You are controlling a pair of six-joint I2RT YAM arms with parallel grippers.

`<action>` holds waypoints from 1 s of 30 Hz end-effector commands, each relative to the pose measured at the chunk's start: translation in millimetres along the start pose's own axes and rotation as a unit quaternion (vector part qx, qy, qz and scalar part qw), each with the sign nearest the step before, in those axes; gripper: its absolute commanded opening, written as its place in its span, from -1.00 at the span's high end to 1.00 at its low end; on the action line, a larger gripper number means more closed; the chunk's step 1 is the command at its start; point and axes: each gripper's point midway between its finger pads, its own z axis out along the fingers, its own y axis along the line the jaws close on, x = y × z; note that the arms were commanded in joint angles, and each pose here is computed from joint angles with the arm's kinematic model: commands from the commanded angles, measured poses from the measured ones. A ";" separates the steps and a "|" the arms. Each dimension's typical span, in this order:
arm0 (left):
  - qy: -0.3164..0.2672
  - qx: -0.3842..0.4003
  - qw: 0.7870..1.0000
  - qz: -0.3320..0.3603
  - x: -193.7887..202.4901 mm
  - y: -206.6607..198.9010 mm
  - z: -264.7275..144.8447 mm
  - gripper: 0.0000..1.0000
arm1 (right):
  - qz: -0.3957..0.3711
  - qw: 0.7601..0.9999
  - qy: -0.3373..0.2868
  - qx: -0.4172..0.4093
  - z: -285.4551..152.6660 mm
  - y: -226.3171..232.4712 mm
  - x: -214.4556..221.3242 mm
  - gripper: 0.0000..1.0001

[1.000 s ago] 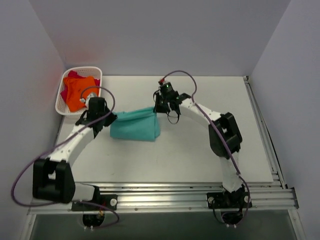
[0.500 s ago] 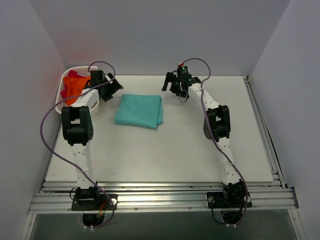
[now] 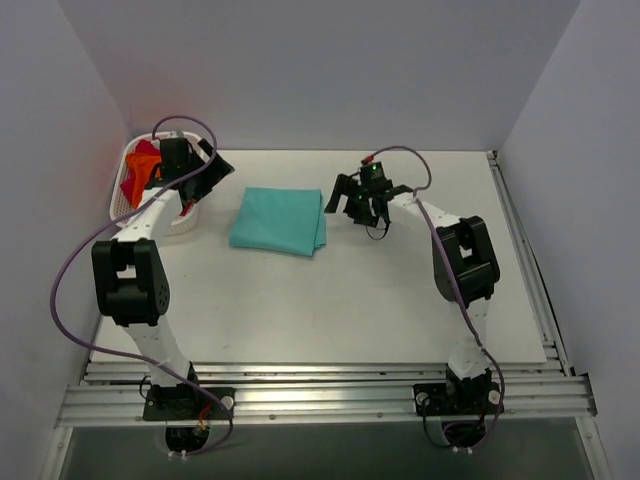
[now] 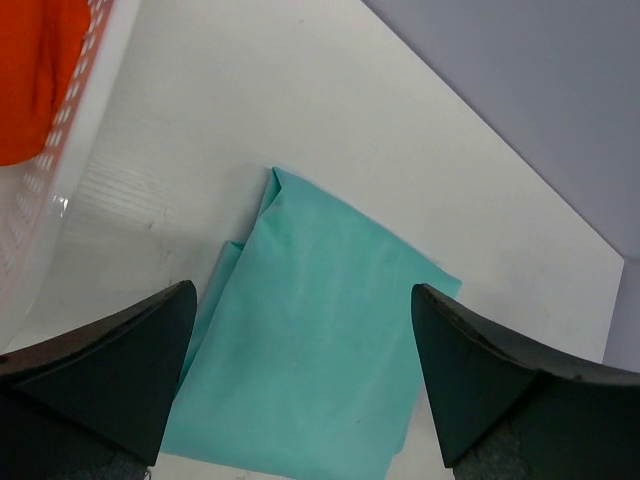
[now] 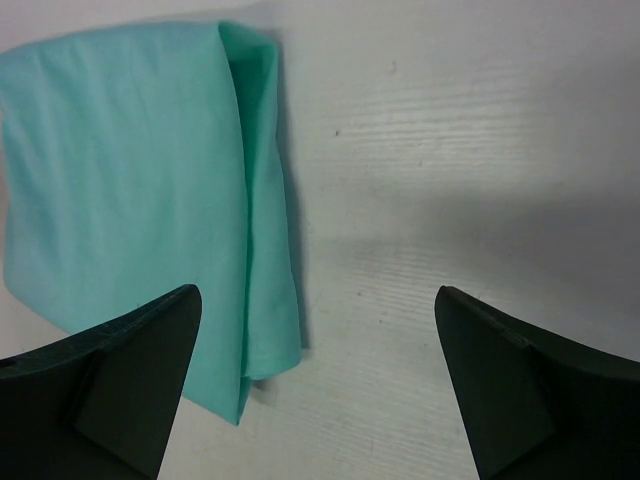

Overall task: Fold and stack the t-shirts
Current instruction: Fold the tshirt, then neatly place the folded tshirt to the corner

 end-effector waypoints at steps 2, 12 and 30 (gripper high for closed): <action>-0.024 0.006 1.000 0.003 -0.7 5.9 -7.6 -0.94 | 0.023 0.999 0.009 -0.047 0.5 19.5 35.6 -1.00; 0.007 -0.006 1.000 -0.001 35.0 28.6 8.1 -0.91 | -0.004 0.995 0.069 -0.066 42.2 56.3 113.7 -0.99; 0.020 -0.007 1.000 -0.001 46.4 41.8 14.5 -0.86 | -0.016 0.995 0.084 -0.041 85.2 42.8 115.0 1.00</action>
